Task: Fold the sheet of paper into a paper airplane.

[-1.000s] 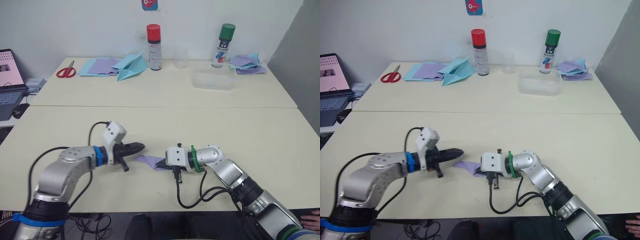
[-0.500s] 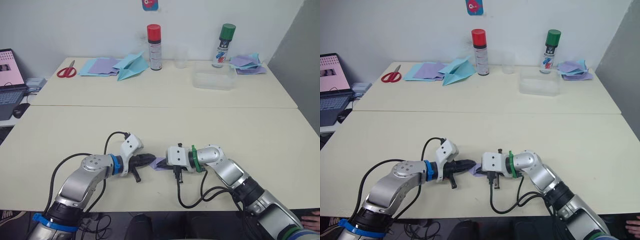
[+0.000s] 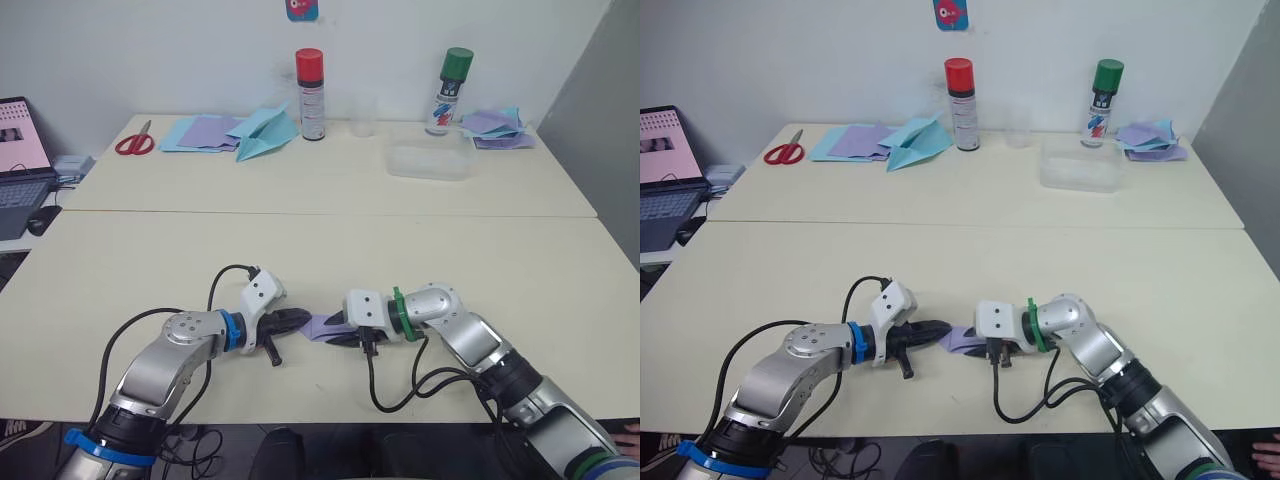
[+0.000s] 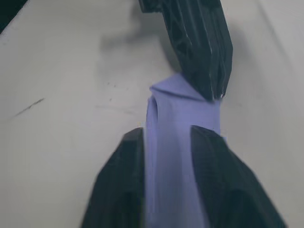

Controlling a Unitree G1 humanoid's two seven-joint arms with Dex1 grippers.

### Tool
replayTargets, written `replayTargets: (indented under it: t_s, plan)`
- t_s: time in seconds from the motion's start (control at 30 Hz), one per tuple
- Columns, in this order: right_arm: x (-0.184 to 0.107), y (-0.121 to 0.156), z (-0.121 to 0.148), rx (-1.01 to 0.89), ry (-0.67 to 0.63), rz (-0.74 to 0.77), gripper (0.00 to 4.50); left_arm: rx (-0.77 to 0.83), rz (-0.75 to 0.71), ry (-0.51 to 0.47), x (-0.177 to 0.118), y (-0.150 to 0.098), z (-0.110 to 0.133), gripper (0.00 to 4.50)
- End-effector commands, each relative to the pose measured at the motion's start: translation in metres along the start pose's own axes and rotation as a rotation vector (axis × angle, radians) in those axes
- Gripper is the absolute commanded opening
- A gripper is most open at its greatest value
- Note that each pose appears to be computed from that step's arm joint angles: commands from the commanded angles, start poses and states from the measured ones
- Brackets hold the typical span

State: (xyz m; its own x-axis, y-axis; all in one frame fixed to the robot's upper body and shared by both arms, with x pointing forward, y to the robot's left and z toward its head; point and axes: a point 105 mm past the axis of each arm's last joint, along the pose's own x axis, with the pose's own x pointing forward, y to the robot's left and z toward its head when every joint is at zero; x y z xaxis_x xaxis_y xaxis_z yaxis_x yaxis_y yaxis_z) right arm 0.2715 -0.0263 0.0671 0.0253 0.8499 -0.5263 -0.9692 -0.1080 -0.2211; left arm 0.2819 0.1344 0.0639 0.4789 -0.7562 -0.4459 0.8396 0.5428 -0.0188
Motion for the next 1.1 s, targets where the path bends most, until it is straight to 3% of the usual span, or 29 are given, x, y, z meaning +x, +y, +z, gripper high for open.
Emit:
replayTargets:
  t_s: [0.03, 0.1, 0.3, 0.4, 0.47, 0.7, 0.9, 1.1]
  plan:
    - [-0.021, 0.007, 0.011, 0.032, -0.026, 0.049, 3.0, -0.057, 0.023, 0.112, 0.001, 0.003, -0.033, 0.0]
    - [-0.036, 0.008, 0.014, 0.061, -0.029, 0.06, 3.68, -0.055, 0.025, 0.115, 0.001, 0.004, -0.033, 0.0]
    - [-0.056, -0.026, 0.054, 0.165, -0.218, -0.122, 3.68, -0.045, 0.03, 0.122, 0.0, 0.008, -0.034, 0.0]
    - [-0.049, -0.045, 0.067, 0.247, -0.318, -0.235, 3.11, -0.04, 0.029, 0.124, 0.001, 0.009, -0.034, 0.0]
    - [-0.034, -0.051, 0.066, 0.291, -0.327, -0.287, 2.49, -0.038, 0.028, 0.125, 0.002, 0.01, -0.034, 0.0]
    - [0.008, -0.03, 0.033, 0.266, -0.208, -0.305, 0.04, -0.025, 0.024, 0.133, 0.001, 0.01, -0.034, 0.0]
    - [0.013, -0.014, -0.008, 0.281, -0.06, -0.302, 0.04, -0.021, 0.023, 0.138, 0.0, 0.01, -0.034, 0.0]
    - [-0.014, -0.016, -0.038, 0.389, 0.021, -0.393, 0.04, -0.022, 0.015, 0.14, 0.002, 0.008, -0.035, 0.0]
